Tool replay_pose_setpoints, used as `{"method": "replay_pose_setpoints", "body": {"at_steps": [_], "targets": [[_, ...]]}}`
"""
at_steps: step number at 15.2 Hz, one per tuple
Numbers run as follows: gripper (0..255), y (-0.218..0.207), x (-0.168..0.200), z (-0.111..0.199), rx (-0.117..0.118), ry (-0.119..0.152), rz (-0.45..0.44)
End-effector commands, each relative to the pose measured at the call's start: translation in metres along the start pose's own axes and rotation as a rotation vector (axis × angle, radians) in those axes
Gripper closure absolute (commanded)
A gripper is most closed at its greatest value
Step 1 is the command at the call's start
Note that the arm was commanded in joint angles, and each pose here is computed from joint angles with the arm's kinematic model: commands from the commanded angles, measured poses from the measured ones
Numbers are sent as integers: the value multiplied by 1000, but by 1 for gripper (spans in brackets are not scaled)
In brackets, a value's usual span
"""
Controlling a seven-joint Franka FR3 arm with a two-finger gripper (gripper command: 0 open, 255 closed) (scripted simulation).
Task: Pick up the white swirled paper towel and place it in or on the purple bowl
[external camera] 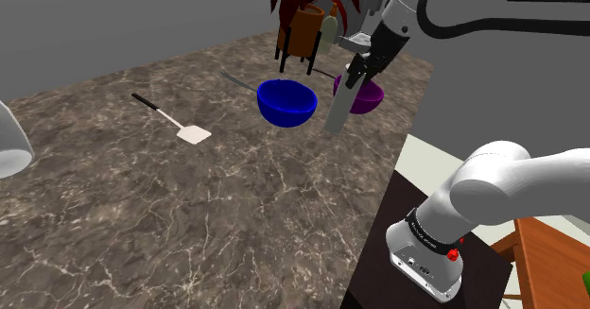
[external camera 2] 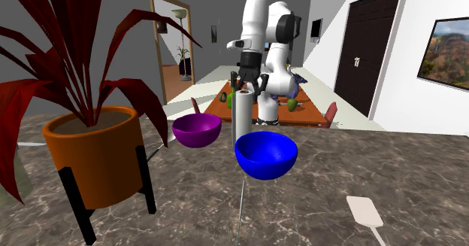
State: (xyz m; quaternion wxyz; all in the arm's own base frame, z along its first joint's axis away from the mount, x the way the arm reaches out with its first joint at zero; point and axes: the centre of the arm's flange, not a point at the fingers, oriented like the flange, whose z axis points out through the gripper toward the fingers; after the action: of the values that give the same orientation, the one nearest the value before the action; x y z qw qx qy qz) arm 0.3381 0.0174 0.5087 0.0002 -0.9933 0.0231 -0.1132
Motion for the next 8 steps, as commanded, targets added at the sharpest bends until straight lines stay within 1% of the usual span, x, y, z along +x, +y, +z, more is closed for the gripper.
{"method": "replay_pose_setpoints", "body": {"at_steps": [1, 8], "targets": [[255, 0, 2, -10, 0, 0, 0], [255, 0, 10, -46, 0, 0, 0]]}}
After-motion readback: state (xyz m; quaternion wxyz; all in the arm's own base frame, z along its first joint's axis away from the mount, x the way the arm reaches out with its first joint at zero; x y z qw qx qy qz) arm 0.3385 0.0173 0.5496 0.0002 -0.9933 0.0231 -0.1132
